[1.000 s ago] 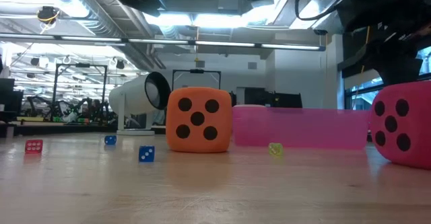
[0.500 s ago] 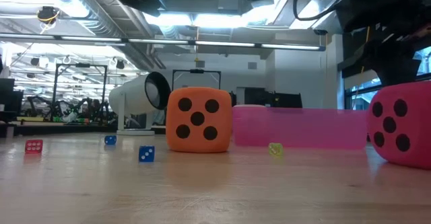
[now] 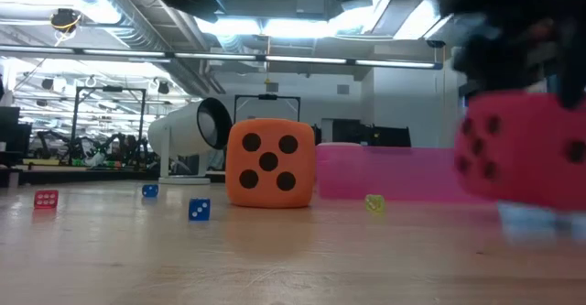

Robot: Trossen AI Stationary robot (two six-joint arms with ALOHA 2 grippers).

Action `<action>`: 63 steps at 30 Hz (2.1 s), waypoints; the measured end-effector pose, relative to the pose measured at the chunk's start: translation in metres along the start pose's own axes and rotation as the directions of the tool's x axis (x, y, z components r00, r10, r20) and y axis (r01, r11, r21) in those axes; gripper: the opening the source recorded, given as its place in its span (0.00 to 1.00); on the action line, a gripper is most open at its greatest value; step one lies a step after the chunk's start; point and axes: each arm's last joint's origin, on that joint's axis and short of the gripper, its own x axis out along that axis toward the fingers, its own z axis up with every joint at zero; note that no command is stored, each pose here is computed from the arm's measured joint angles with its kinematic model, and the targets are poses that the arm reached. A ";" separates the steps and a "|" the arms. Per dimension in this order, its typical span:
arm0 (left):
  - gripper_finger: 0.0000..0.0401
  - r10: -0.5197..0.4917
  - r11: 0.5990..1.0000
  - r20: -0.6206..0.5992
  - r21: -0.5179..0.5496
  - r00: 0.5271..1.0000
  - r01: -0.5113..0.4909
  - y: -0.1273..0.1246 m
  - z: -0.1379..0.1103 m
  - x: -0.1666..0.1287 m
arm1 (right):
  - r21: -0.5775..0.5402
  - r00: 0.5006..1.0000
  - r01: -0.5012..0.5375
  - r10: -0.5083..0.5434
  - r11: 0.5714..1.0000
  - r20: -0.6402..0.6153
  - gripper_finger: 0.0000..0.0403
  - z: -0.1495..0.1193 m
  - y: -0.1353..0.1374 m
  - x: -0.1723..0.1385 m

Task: Pick & Place Dice
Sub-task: Put the big red dice into the red bin

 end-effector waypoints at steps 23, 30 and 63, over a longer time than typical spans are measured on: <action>0.87 0.000 1.000 0.000 -0.003 1.000 0.000 0.000 0.000 0.000 | -0.192 0.906 0.395 -0.346 0.898 0.242 0.92 0.070 -0.082 -0.052; 0.87 -0.001 1.000 -0.007 0.002 1.000 0.001 -0.001 0.000 0.002 | -0.150 0.939 0.281 -0.239 0.948 0.245 0.92 0.075 -0.117 -0.040; 0.87 0.091 0.996 0.083 0.007 0.992 -0.092 0.003 0.019 0.072 | -0.227 0.980 0.150 -0.115 0.962 0.160 0.92 0.084 -0.158 0.015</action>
